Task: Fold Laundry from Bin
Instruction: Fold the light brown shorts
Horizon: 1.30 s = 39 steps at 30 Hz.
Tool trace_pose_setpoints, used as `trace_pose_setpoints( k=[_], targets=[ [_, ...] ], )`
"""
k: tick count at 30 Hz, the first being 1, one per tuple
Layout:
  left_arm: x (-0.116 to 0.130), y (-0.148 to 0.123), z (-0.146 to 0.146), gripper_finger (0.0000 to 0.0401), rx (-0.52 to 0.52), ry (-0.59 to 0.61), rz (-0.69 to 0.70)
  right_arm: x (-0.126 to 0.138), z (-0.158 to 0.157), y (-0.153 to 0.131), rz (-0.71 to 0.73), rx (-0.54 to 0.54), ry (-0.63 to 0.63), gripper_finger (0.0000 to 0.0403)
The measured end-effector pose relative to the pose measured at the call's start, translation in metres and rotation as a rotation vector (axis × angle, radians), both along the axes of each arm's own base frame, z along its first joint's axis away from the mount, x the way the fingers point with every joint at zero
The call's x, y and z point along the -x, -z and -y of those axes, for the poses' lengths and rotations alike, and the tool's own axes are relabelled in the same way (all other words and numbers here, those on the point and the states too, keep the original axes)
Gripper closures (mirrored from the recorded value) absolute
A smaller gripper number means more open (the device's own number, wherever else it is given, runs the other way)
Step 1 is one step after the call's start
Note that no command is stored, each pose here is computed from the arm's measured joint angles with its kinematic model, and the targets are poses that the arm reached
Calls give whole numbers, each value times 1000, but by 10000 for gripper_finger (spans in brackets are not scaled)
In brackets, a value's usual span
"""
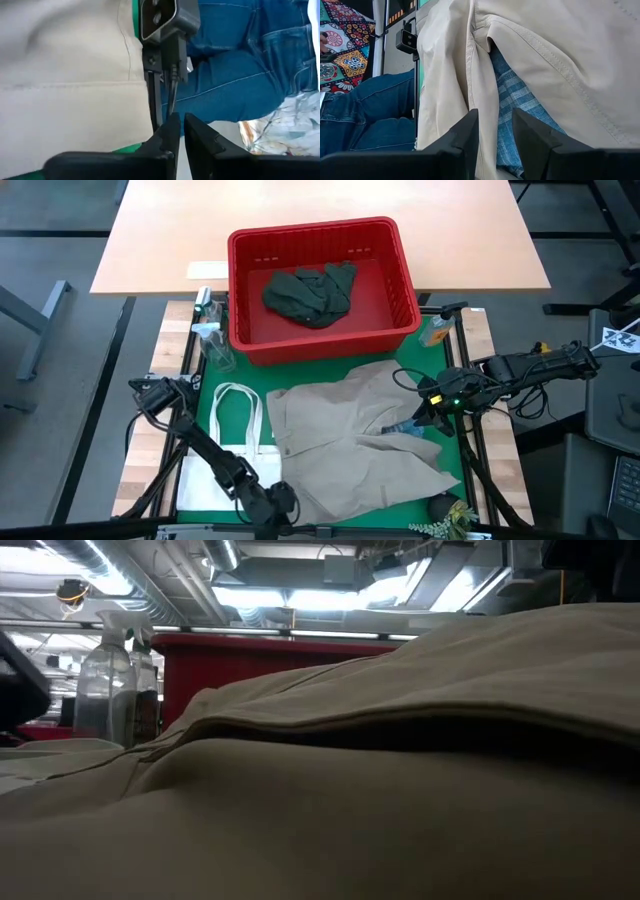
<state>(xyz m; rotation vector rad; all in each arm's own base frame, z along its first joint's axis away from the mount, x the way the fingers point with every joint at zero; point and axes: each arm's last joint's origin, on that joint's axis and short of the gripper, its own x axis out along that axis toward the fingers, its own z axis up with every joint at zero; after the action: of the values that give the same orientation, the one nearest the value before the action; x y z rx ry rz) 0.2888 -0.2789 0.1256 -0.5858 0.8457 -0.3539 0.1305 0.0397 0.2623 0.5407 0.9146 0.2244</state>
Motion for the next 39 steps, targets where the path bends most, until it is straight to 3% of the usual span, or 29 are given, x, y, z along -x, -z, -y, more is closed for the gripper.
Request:
trace_pose_setpoints(
  k=[18,29,34,39],
  targets=[
    [-5,1,-7,239,-27,-87,2,0,0,0,1,0,0,285],
    [-3,1,-5,233,-50,-98,24,0,0,0,1,0,0,285],
    [8,0,6,238,-152,20,103,0,0,0,1,0,0,285],
    [12,0,10,232,-304,50,213,0,0,0,1,0,0,285]
  ],
)
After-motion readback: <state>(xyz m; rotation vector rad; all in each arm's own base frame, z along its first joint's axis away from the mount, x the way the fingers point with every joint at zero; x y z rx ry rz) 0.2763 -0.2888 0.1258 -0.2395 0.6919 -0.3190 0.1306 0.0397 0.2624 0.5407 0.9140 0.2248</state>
